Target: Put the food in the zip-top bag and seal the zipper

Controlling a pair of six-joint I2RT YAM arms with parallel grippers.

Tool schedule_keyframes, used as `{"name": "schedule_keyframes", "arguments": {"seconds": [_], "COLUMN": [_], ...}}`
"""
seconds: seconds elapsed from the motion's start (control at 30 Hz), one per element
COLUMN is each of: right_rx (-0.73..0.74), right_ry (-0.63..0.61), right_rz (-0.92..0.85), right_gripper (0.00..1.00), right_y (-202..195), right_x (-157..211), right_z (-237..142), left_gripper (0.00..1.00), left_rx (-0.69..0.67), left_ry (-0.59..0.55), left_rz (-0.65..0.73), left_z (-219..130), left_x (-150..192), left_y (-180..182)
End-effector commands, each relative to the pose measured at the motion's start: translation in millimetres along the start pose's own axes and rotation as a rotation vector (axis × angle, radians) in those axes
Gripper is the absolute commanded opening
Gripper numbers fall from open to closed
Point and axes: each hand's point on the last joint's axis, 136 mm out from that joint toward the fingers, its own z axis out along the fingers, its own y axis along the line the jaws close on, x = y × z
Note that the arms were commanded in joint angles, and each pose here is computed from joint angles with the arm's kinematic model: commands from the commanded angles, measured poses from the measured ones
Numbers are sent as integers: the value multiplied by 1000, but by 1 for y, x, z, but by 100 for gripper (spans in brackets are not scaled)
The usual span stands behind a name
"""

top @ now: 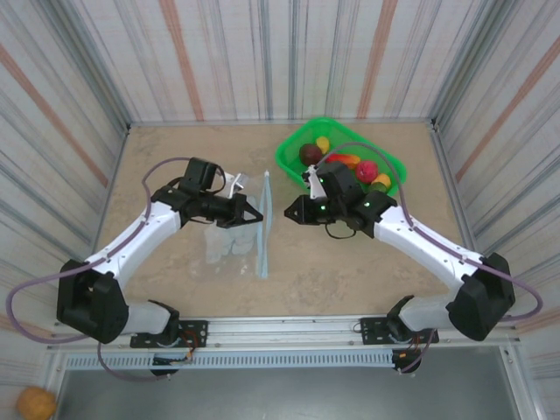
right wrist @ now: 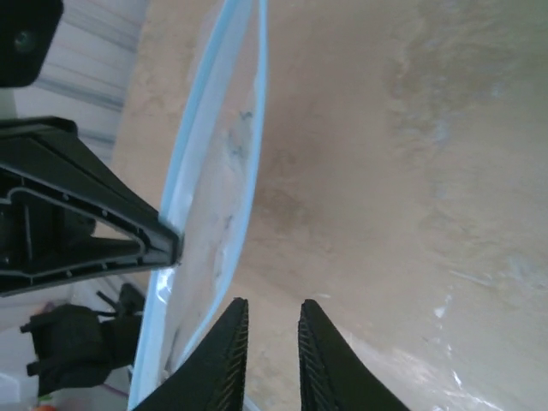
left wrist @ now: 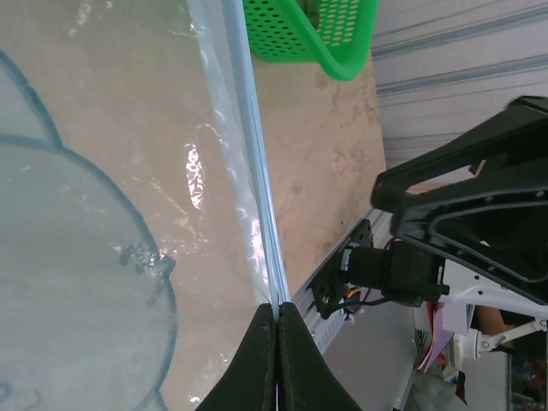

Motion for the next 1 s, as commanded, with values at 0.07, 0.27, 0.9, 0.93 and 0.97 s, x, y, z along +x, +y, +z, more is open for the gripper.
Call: {"name": "schedule_keyframes", "arguments": {"seconds": [0.07,0.27,0.9,0.93,0.97], "right_rx": [-120,-90,152,167,185], "right_ry": [-5,35,-29,-39,-47], "right_rz": [7,24,151,146,141], "right_gripper": [8,6,6,6,6], "right_y": [45,44,-3,-7,-11], "right_x": [-13,-8,-5,-5,-4], "right_z": [5,24,52,50,47], "left_gripper": [0,0,0,0,0], "left_rx": [-4,-25,-247,-259,-272], "left_ry": [31,39,-70,-82,-92], "left_rz": [76,137,344,343,342], "left_z": [-12,-19,-53,-57,-61], "left_x": [12,13,-4,-5,-7], "left_y": [-17,-28,-61,-60,-59]}}
